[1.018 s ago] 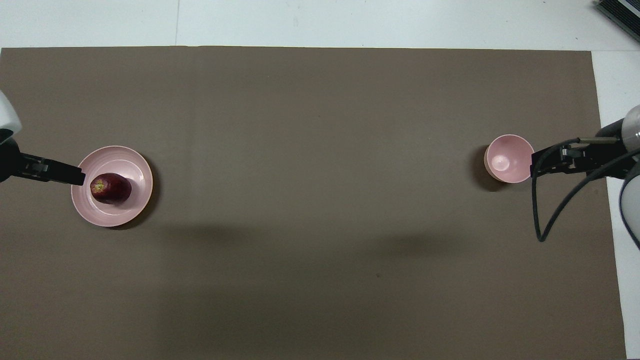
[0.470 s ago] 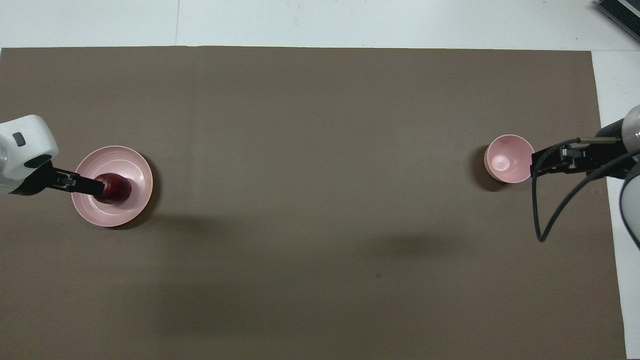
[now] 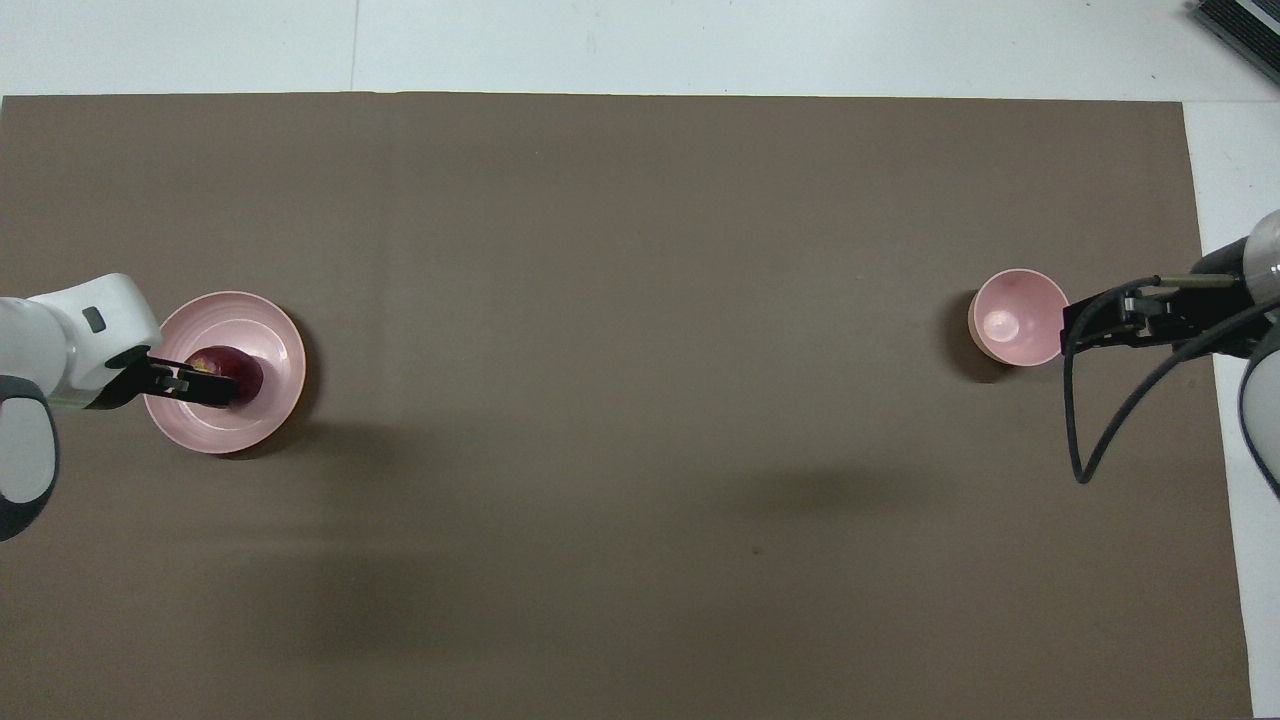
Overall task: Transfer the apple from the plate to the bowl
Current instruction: 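Lower the left gripper onto the red apple on the plate and close, then lift the apple with the left gripper while the right gripper reaches toward it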
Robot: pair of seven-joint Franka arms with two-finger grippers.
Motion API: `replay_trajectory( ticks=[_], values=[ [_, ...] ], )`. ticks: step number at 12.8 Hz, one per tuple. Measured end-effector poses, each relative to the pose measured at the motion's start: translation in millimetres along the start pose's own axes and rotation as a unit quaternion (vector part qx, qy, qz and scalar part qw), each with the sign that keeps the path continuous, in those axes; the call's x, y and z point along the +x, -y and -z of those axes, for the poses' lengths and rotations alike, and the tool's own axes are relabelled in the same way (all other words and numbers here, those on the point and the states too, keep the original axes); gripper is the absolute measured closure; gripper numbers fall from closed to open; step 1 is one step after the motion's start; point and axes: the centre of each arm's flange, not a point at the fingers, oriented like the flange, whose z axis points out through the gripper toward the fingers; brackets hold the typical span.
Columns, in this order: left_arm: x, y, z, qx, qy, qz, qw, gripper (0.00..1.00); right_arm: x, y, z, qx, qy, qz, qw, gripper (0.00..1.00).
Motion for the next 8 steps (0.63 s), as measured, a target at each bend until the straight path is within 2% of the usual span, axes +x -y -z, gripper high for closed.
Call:
replay_trajectory(
  ticks=[4,7,8],
  values=[
    [12,5,-46,0.018,-0.033,0.000,0.999,0.00,0,-2,0,-0.001,0.000,-0.001,1.000,0.00],
    [13,9,-70,0.019,-0.028,0.002,0.999,0.00,1,2,-2,0.014,0.000,-0.005,1.000,0.00],
    [12,10,-73,0.019,-0.025,0.004,1.000,0.10,0,7,-4,0.029,0.004,-0.020,0.999,0.00]
  ],
)
